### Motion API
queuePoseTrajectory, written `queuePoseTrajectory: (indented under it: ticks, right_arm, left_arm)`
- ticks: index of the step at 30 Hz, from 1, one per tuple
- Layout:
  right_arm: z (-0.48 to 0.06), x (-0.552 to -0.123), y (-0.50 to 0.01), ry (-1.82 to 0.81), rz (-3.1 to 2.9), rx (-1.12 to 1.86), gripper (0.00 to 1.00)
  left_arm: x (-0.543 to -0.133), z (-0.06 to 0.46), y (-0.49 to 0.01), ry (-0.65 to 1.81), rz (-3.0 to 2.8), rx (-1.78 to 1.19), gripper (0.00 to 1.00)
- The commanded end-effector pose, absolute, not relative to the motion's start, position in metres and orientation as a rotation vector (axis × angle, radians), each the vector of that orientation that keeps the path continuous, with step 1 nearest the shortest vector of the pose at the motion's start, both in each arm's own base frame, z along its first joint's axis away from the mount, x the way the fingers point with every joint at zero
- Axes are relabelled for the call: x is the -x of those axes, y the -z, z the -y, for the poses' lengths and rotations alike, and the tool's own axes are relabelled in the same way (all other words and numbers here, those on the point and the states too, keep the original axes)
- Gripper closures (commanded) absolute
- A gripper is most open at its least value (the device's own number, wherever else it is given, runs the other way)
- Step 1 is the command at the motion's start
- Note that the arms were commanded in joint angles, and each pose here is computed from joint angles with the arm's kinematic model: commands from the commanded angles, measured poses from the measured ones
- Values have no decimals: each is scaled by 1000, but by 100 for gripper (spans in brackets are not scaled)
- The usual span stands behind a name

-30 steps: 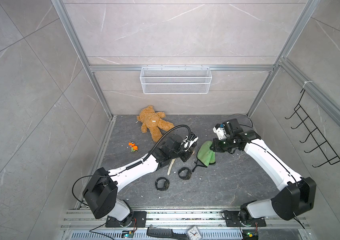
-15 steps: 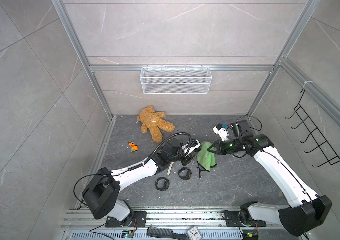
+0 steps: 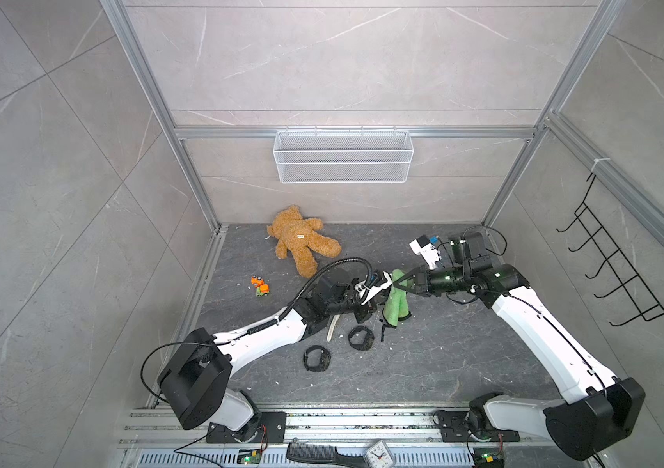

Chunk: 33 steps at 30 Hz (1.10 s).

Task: Wipe the watch dial
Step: Wipe the dirt from the watch dial.

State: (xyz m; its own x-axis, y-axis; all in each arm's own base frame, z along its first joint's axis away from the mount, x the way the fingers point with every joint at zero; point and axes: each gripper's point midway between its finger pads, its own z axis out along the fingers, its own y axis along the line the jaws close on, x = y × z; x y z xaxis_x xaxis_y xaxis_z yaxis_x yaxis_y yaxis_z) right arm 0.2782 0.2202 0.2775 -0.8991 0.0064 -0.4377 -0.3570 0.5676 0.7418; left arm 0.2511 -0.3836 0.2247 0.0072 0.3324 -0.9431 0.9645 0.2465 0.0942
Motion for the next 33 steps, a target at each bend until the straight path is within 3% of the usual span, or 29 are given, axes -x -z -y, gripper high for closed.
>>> queuePoseTrajectory:
  ticks: [1,6,16,23,33]
  right_arm:
    - [-235,-282,-280,-1333,-2388,298,100]
    - [-241,-283,-265,-1286,-2443,279,100]
    - [-204,-294,-228,-919,-2586,134,100]
    - [-177,-288,-234,-728,-2604,152,100]
    - [-186,-268,-276,-859,-2519,247,100]
  left_arm:
    - [-247,391,-265,839,-1379,-1256,100]
    - [-246,392,-267,839,-1359,-1270,100]
    - [-243,390,-280,825,-1304,-1272,100]
    - [-241,389,-282,820,-1302,-1279,100]
    - [-242,390,-278,829,-1312,-1280,100]
